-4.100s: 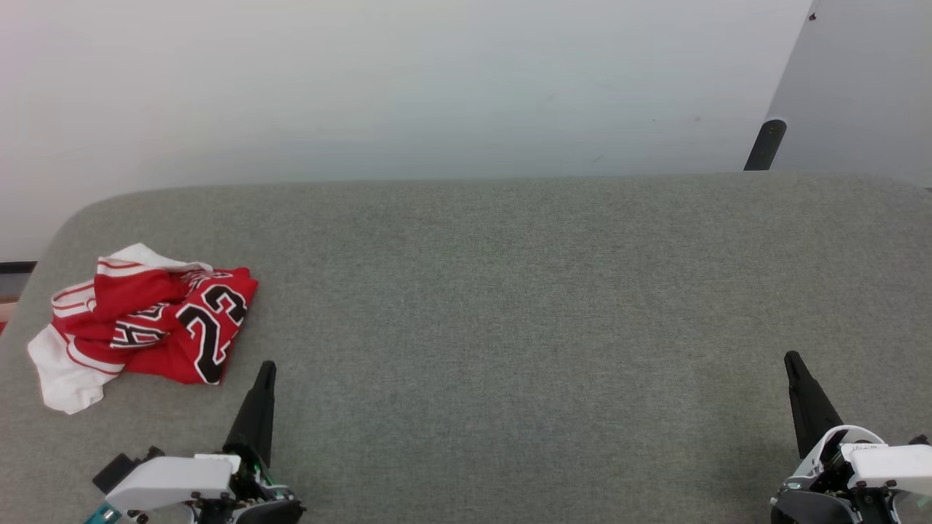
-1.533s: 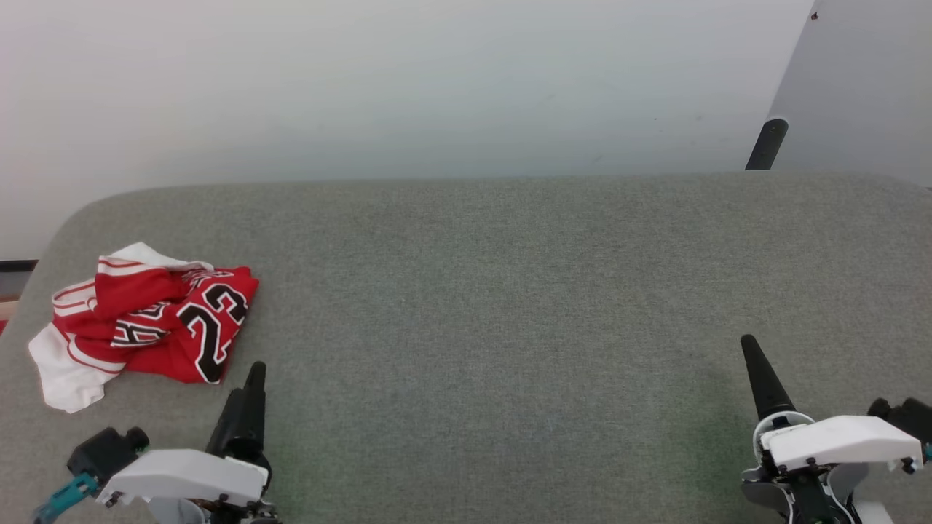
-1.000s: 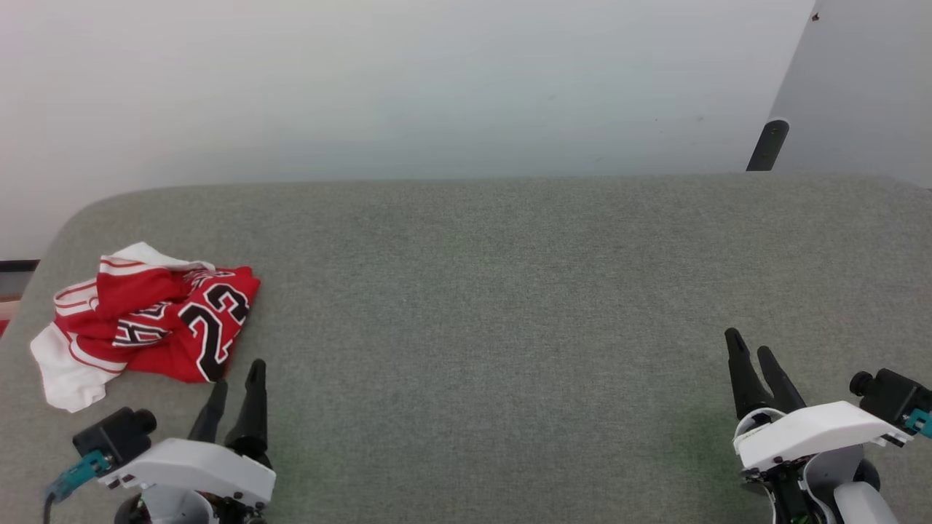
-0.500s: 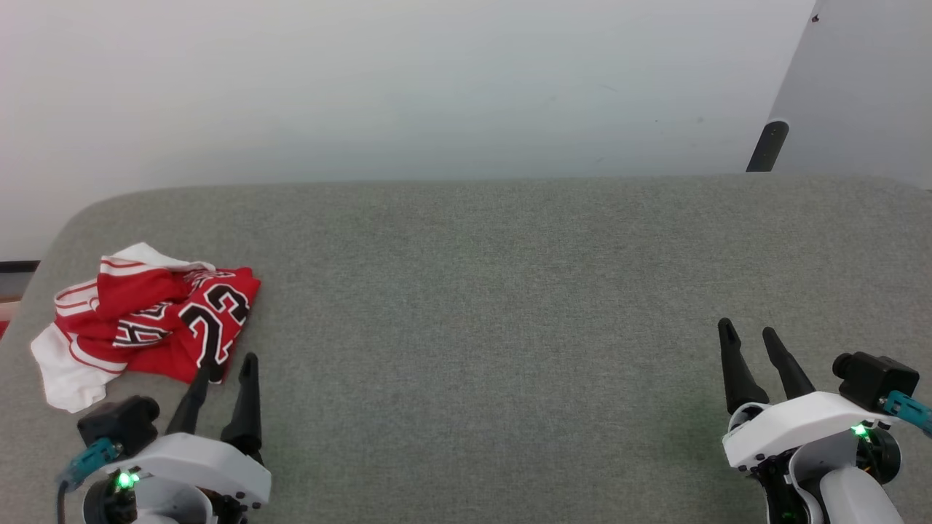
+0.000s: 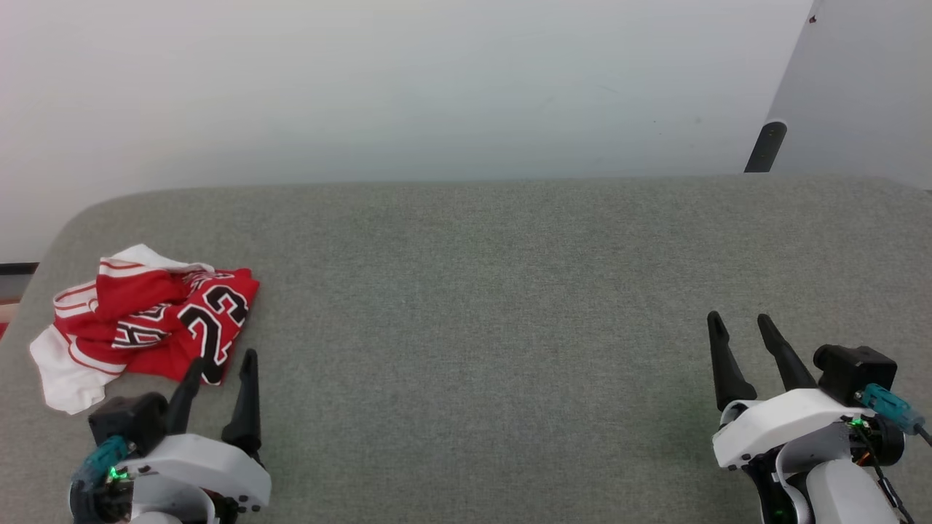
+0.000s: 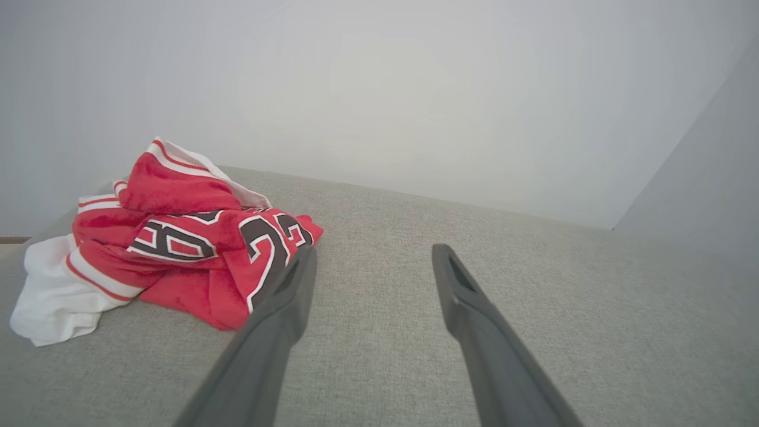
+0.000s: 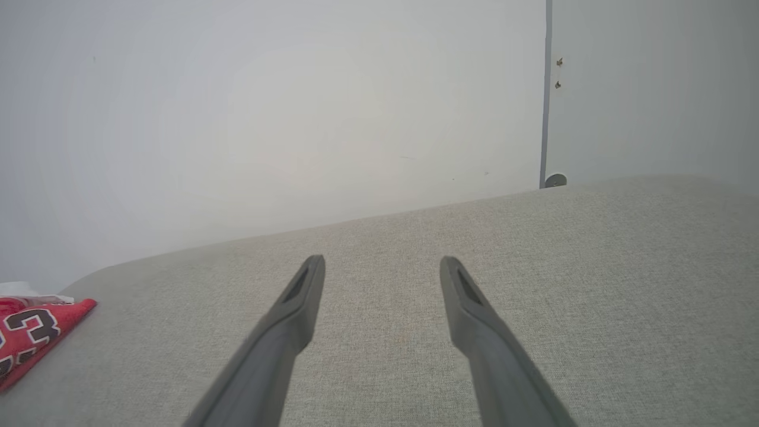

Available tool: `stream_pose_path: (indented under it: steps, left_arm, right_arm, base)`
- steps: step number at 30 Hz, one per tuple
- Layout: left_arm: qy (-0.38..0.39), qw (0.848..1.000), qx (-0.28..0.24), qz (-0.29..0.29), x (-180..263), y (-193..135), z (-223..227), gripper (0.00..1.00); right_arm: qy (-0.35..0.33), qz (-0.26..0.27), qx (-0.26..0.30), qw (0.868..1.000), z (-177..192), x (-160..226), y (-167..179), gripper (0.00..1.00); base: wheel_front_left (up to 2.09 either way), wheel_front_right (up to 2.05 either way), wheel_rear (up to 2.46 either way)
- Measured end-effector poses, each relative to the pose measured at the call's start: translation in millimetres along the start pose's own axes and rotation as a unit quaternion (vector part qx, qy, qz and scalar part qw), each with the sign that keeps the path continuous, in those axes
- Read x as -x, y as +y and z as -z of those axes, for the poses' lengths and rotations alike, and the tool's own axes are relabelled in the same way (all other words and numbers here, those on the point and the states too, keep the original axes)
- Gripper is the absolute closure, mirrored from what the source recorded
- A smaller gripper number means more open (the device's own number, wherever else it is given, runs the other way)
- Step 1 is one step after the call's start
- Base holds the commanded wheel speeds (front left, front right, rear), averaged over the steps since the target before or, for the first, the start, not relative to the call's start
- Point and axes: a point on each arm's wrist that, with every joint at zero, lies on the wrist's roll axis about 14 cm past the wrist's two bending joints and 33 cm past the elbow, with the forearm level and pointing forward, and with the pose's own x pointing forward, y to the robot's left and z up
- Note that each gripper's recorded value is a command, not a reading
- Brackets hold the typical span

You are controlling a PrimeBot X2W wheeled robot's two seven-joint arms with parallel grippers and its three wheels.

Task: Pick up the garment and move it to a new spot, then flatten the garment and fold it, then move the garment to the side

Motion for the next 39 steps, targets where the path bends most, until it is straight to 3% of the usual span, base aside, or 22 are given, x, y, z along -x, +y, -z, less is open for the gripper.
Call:
stream_pose_path:
  steps: [26,39]
  left_arm:
    - [-0.023,0.995,-0.097,0.022,-2.3,-2.3,-7.8,0.00]
    - [-0.025,0.995,-0.097,0.026,-2.1,2.5,-6.7,0.00]
  right_arm:
    - [-0.030,-0.015,0.090,0.995,-14.9,-6.0,6.0,0.00]
    - [-0.039,-0.012,0.108,0.993,-18.6,-6.5,3.1,0.00]
  base:
    - [0.00,0.00,0.00]
    - [0.00,0.00,0.00]
